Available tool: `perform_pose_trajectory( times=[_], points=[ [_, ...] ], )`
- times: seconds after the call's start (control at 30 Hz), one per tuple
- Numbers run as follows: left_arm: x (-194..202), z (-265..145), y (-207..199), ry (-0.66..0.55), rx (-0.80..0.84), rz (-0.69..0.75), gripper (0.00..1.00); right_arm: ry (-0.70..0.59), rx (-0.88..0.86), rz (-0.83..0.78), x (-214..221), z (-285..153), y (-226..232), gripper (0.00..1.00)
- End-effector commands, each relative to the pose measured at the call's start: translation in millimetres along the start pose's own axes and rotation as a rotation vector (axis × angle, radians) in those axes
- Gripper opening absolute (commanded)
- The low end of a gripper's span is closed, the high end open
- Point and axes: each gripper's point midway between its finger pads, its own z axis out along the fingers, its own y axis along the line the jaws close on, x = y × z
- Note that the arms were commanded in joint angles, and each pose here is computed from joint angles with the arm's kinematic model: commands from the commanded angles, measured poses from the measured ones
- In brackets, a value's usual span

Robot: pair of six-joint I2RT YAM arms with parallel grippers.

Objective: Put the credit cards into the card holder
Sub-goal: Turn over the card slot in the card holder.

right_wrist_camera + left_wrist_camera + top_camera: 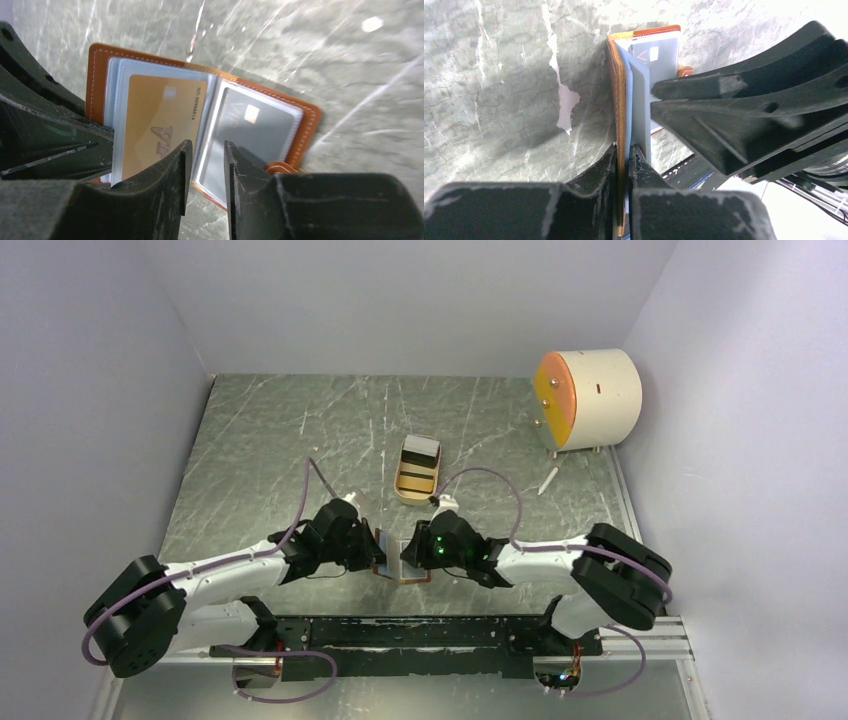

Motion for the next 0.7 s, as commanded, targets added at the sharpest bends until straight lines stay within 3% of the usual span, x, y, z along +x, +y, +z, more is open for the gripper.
perform_pose_trajectory(
  times=[0.0, 0.2, 0.37, 0.67],
  points=[
    [-14, -6, -8, -0.044, -0.036, 0.03, 0.09, -0.036, 0.043, 0.0, -20, -18, -17, 0.35],
    [-16, -14, 10, -0.036, -0.192, 0.036, 0.09, -0.064, 0.004, 0.032, -43, -33, 5, 0.38],
    [-15, -14, 10, -0.009, -0.259, 0.046, 0.09, -0.04, -0.092, 0.074, -40, -31, 44, 0.54],
    [-9, -9, 5, 0.007, -0.26, 0.06, 0.09, -0.04, -0.105, 0.094, -43, -13, 57, 0.56]
  ],
)
